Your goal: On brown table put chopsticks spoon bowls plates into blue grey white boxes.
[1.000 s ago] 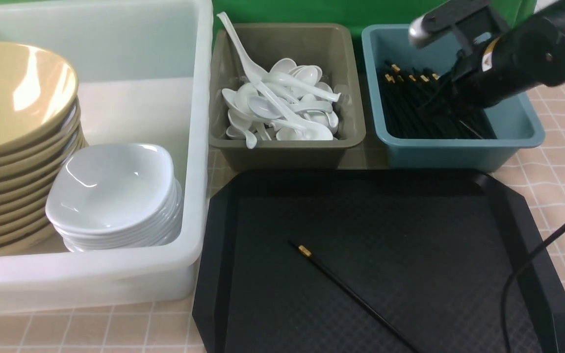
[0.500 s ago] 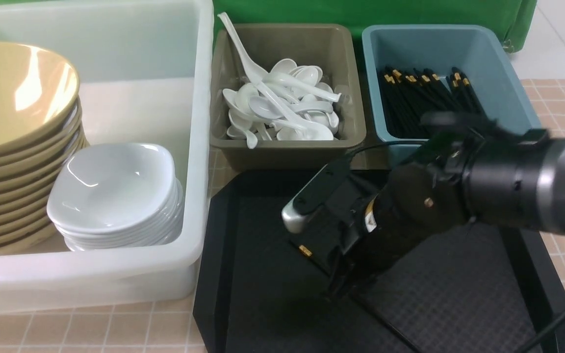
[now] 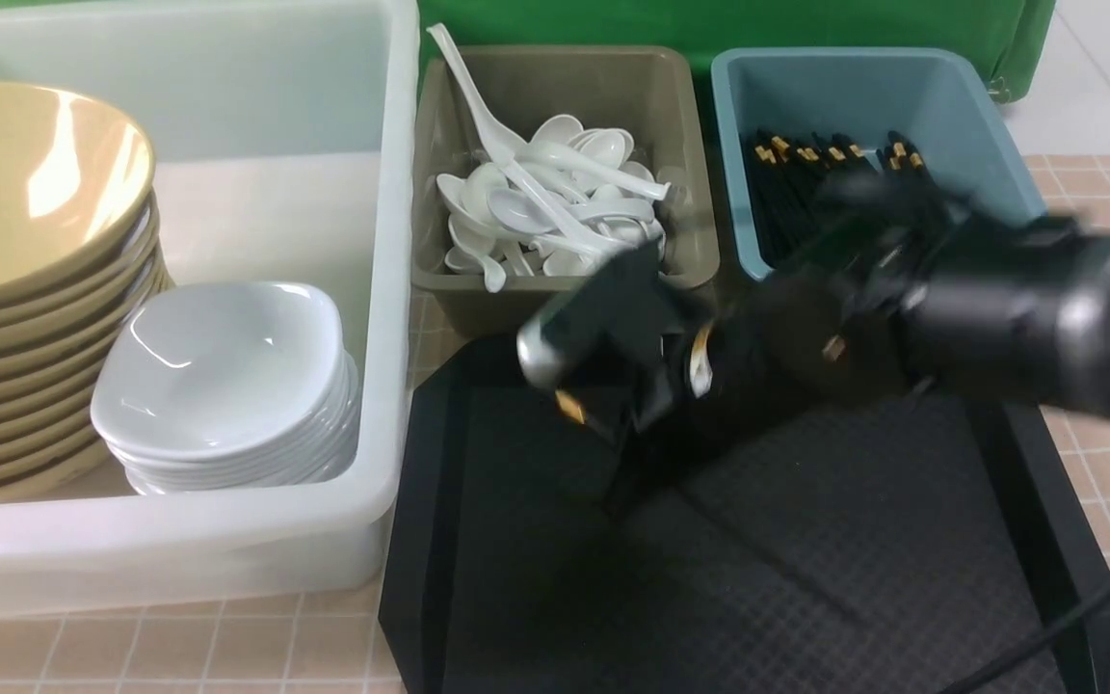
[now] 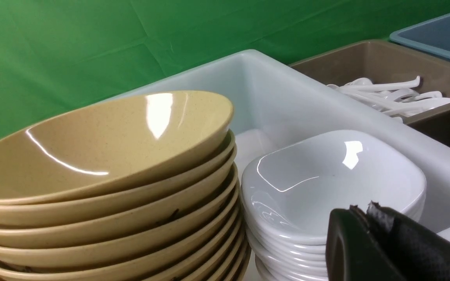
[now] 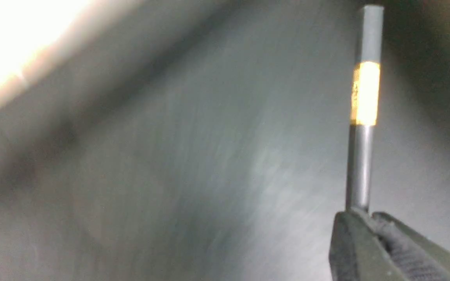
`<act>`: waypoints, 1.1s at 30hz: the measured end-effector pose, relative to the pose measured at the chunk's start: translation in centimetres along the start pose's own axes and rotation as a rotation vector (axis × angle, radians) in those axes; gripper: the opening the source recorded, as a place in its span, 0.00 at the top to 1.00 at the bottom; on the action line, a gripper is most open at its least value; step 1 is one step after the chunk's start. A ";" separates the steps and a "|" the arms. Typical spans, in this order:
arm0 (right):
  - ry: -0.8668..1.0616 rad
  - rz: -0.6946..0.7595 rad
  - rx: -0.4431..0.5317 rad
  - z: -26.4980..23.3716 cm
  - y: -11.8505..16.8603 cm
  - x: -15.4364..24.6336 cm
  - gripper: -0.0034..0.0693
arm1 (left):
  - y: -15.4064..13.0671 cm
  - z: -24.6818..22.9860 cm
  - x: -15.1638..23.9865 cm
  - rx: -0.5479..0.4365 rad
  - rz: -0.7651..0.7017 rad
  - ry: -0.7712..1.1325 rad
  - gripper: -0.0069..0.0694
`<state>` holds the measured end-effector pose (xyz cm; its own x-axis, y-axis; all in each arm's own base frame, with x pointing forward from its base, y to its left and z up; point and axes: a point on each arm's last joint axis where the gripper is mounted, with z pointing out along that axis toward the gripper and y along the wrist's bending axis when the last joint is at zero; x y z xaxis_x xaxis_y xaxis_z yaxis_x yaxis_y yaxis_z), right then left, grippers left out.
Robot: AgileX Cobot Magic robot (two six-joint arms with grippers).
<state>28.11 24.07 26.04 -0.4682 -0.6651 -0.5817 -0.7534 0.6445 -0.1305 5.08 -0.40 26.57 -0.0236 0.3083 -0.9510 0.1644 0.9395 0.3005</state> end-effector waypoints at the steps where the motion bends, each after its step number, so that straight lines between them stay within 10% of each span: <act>1: -0.058 -0.022 0.025 -1.6 -0.4 -0.9 0.88 | 0.0 0.0 0.0 -0.001 0.002 0.000 0.90; 10: -0.759 0.002 0.448 -11.0 -11.4 -4.4 0.85 | 0.3 0.0 0.0 -0.036 0.103 -0.003 0.90; 21: -0.698 0.342 0.545 -13.2 -17.6 -0.2 0.38 | 0.3 0.0 0.0 -0.036 0.103 -0.002 0.90; 33: -0.444 0.333 0.577 -21.9 -12.7 3.8 0.76 | 0.3 0.0 0.0 -0.036 0.103 -0.002 0.90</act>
<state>25.80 5.11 43.05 -0.3073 -0.2698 -0.9125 -0.1918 0.9568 -0.2184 5.12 -0.11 26.71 -0.0063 0.4030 -0.9152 0.1303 0.9077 0.3989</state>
